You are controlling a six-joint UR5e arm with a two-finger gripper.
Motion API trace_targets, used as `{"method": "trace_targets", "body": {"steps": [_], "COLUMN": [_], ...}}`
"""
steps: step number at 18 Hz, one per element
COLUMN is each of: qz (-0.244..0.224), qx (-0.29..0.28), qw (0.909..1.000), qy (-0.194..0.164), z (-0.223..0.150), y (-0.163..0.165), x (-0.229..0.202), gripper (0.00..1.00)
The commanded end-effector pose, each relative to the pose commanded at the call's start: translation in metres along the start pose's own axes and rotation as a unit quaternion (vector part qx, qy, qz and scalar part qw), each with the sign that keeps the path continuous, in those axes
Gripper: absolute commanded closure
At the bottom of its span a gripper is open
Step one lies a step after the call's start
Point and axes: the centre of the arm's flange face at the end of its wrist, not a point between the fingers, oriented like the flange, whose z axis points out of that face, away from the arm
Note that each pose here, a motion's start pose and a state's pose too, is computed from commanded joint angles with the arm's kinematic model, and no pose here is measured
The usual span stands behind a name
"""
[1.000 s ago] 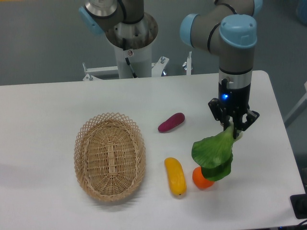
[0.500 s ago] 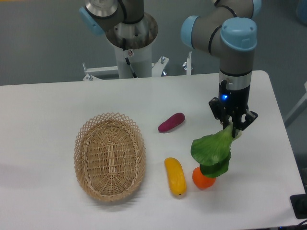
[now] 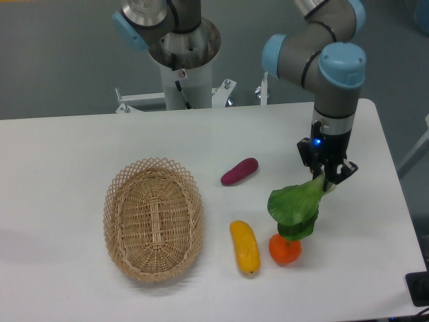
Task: Place the green vegetable on the table
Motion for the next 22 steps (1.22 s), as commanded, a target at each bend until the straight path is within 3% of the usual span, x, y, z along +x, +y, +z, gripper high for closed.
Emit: {"method": "trace_targets", "body": {"steps": [7,18,20,22], "qz": [0.077,0.085,0.084,0.083], "qx": [-0.001,0.002,0.003,0.004], "qw": [0.9968,0.9958,0.9959,0.9959], "qy": [0.021,0.035,0.034,0.036], "z": [0.013,0.023,0.023,0.025], "y": [0.068,0.078,0.078,0.077], "x": [0.023,0.035,0.035,0.035], "gripper": [0.69,0.67,0.62,0.41]}}
